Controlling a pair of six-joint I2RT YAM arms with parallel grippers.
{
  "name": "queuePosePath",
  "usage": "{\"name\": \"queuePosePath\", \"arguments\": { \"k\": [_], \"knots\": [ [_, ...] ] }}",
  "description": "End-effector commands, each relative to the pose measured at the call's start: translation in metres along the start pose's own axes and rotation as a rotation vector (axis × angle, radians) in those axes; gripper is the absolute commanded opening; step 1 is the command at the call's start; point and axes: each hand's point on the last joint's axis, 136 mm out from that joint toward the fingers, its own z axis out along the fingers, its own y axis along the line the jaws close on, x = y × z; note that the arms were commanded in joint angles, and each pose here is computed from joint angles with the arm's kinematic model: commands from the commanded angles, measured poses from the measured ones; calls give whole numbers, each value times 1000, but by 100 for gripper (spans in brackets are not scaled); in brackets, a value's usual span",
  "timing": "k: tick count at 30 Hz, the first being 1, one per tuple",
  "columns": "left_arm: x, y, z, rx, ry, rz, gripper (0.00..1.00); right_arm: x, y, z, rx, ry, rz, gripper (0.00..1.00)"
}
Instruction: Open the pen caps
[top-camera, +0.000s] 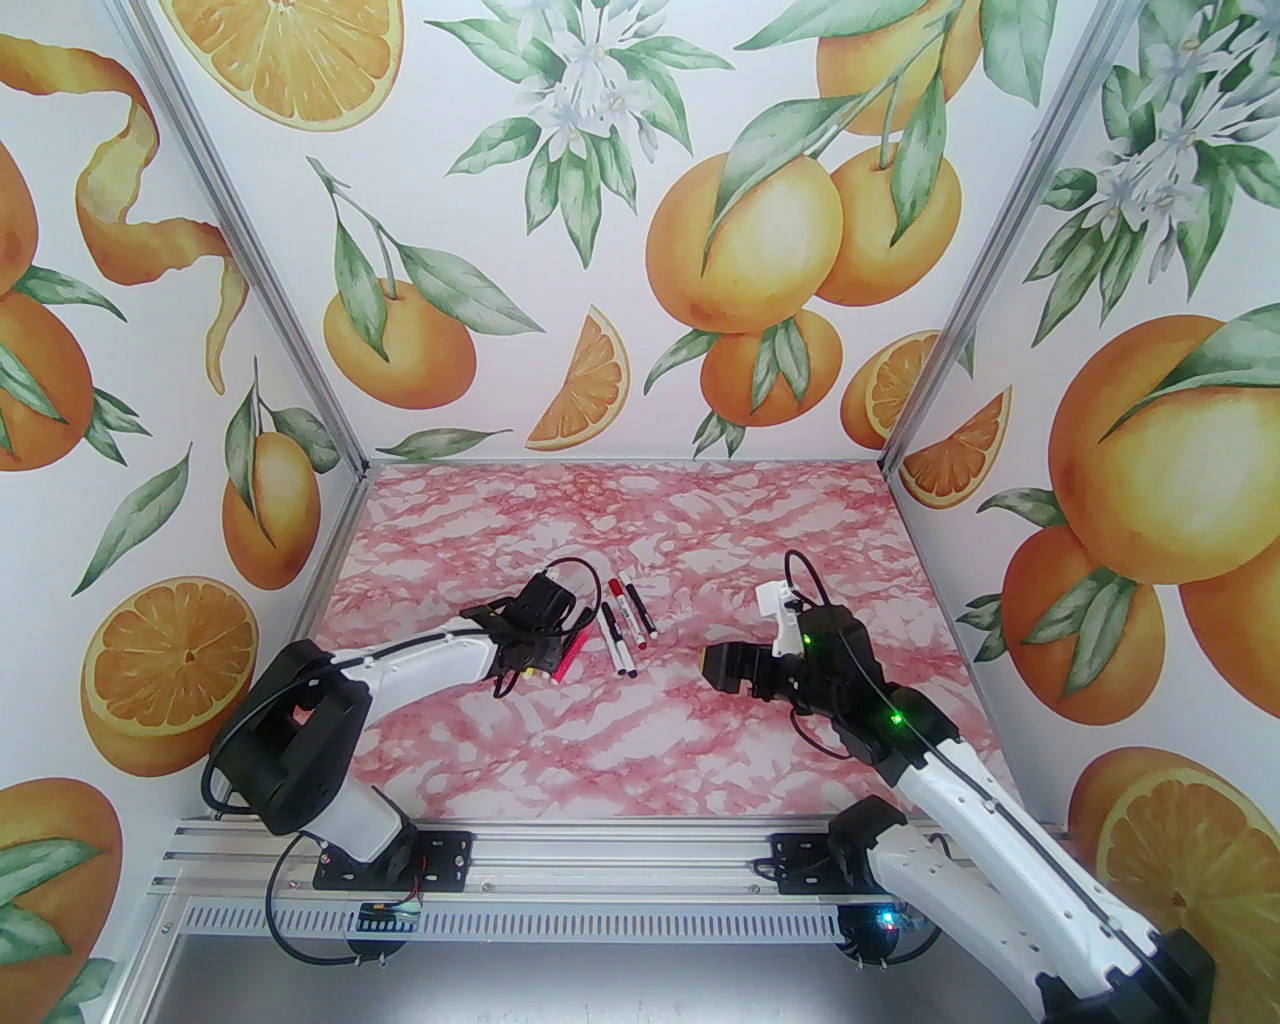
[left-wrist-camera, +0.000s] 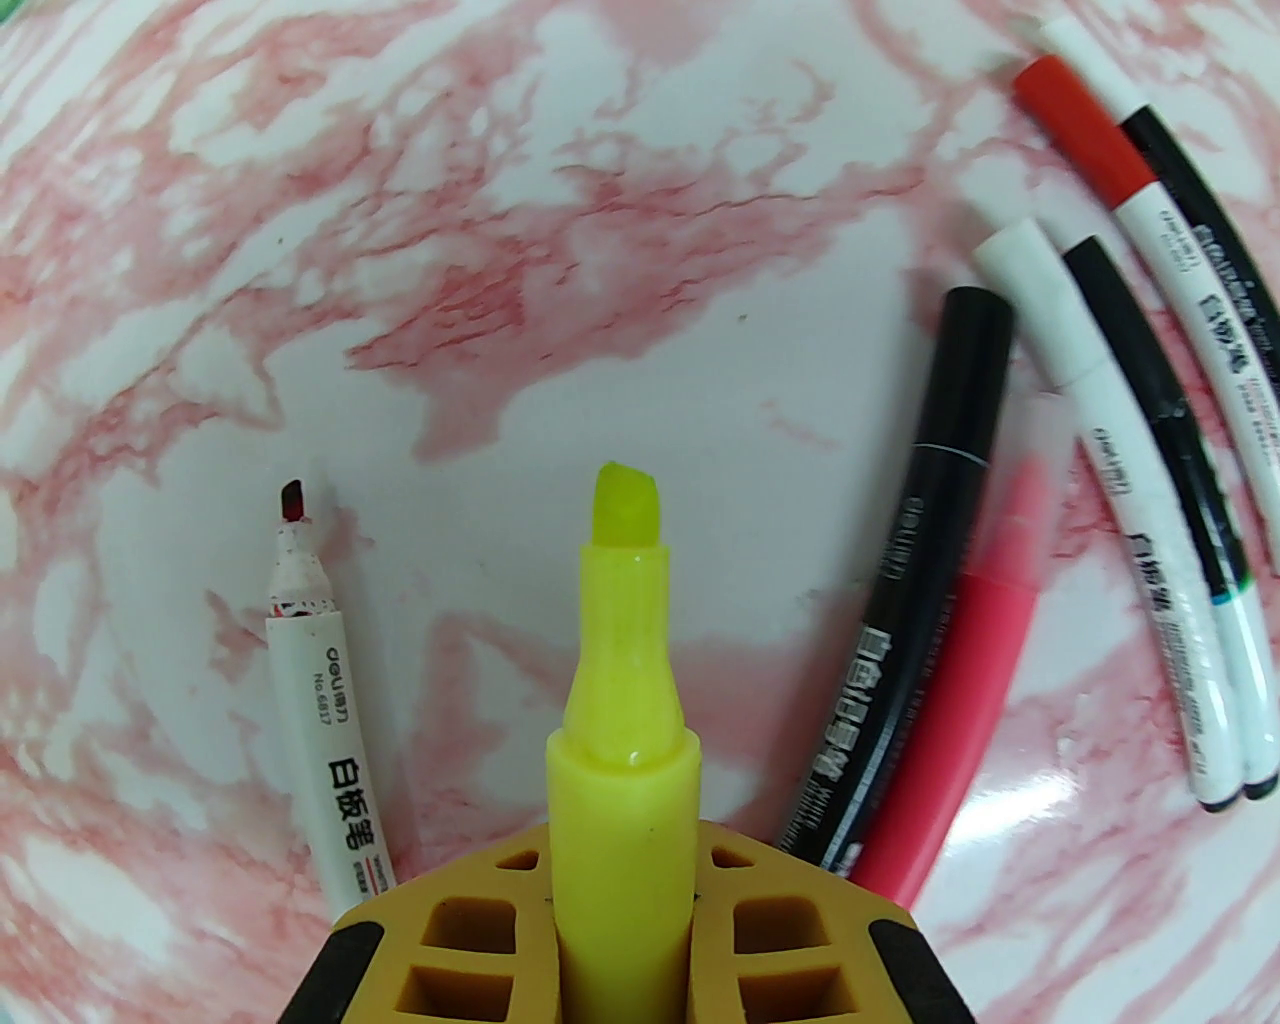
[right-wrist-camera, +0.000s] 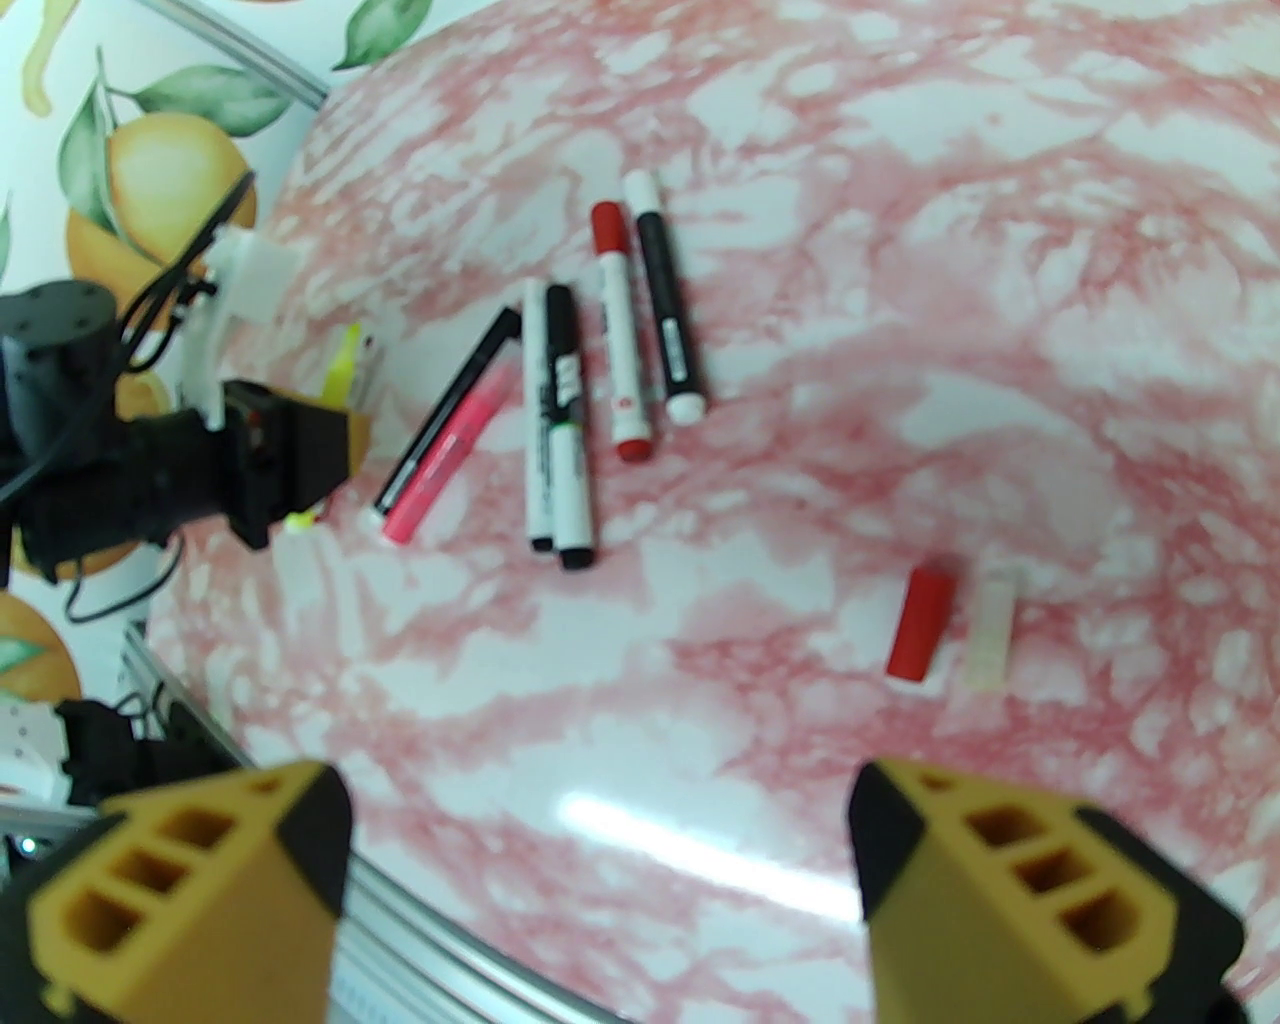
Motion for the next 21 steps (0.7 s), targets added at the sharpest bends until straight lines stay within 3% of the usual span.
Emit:
{"name": "queuePosePath", "arguments": {
  "k": [1, 12, 21],
  "knots": [
    [-7, 6, 5, -38, -22, -5, 11, 0, 3, 3, -26, -4, 11, 87],
    [-1, 14, 16, -94, 5, 1, 11, 3, -3, 6, -8, 3, 28, 87],
    [8, 23, 17, -135, 19, -9, 23, 3, -3, 7, -9, 4, 29, 87]
  ]
}}
